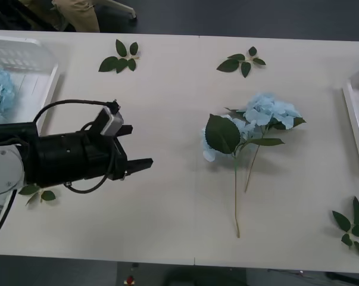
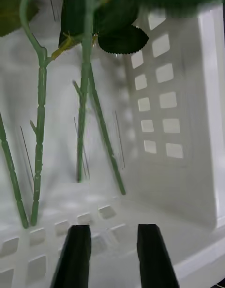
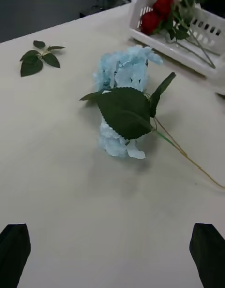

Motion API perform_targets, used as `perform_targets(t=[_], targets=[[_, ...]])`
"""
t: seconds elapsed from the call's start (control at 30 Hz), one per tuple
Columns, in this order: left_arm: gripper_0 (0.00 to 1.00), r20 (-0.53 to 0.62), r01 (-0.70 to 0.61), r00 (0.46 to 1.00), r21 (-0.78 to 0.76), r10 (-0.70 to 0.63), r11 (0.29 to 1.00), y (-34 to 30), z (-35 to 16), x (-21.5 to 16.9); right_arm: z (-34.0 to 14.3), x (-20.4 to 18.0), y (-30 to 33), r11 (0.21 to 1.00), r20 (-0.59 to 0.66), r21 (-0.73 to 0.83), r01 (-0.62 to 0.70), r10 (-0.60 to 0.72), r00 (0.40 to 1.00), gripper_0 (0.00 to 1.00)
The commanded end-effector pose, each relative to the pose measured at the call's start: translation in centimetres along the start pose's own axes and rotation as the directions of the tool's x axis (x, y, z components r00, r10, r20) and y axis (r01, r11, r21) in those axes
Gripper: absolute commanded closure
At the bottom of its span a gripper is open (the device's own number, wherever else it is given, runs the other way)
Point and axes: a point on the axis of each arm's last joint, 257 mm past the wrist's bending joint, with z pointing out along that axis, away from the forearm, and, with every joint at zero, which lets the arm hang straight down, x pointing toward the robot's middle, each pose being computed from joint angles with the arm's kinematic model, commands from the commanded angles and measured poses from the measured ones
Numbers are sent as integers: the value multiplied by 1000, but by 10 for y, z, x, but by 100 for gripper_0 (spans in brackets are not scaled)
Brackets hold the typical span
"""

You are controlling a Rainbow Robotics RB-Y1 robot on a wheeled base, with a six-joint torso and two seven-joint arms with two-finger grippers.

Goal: Put the red flowers into the right box and the blue flowers into the left box

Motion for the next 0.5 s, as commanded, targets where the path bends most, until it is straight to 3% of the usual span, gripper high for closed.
perform_targets(t=[0.03, 0.17, 0.5], targets=[[0, 69, 4, 998, 81, -9, 997, -3, 19, -4, -15, -27, -15, 1000, 49, 28, -8, 7, 999, 21], [0, 128, 10, 991, 159, -30, 987, -6, 27, -14, -14, -26, -14, 1000, 47, 24, -1, 0, 999, 10], [0, 122, 99, 980, 401, -160, 911, -18, 28, -46, -19, -31, 13, 998, 43, -69, -14, 17, 999, 9]])
